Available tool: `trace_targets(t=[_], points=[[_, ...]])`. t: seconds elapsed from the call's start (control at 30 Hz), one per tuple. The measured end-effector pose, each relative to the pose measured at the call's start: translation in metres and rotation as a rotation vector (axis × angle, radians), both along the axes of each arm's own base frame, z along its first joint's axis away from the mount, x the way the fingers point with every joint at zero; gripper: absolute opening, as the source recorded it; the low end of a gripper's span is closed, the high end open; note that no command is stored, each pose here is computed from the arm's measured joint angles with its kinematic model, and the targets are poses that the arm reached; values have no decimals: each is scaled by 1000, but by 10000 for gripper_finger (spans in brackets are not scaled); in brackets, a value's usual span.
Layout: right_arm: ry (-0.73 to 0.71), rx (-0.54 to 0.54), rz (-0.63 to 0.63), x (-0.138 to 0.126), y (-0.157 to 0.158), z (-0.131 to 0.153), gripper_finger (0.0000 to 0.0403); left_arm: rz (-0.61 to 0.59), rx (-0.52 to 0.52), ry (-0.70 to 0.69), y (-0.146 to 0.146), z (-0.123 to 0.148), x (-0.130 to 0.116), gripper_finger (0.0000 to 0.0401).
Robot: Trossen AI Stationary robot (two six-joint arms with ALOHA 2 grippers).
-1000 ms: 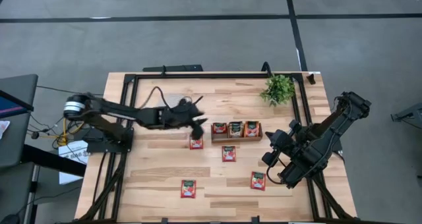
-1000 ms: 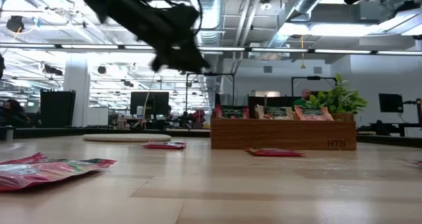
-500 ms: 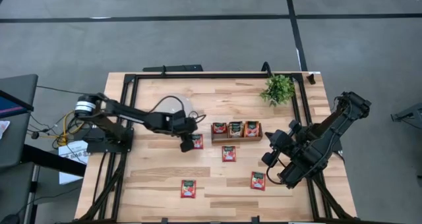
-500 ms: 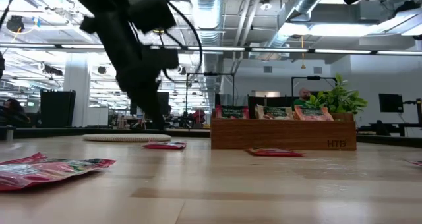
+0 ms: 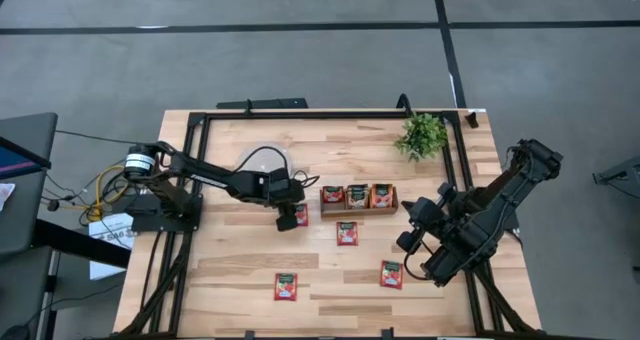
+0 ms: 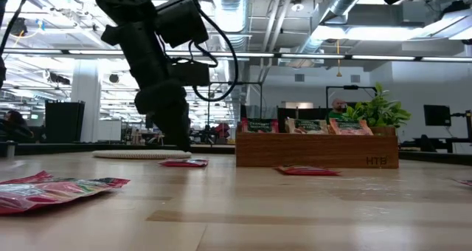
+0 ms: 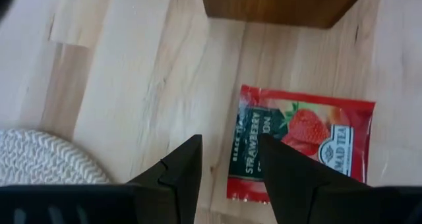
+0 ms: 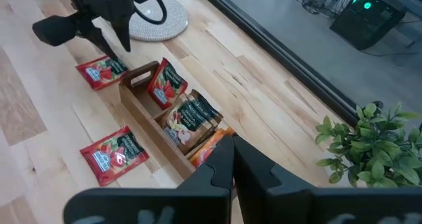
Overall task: Pick & Place Tea
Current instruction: Put the red tea bag into the left section of the wooden organizer
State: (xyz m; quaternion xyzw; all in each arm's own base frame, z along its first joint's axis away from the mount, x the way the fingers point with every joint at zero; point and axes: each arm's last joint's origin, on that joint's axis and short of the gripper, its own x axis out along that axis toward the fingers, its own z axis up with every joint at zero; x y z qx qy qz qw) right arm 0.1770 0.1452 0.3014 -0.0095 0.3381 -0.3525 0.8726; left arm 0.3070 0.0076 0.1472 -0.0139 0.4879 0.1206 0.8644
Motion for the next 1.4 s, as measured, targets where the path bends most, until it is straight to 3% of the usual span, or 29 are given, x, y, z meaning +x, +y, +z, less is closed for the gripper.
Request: trace_targets(t=[0.37, 0.7, 1.13, 1.4], points=[[-1, -2, 0, 0, 0, 0, 0, -27, 7, 44, 0, -8, 0, 142], [-3, 1, 0, 0, 0, 0, 0, -45, -17, 108, -1, -25, 19, 139], [12, -9, 15, 0, 0, 0, 0, -46, -64, 185, -2, -27, 13, 11], [12, -8, 15, 0, 0, 0, 0, 1, -94, 194, -3, -26, 9, 1]])
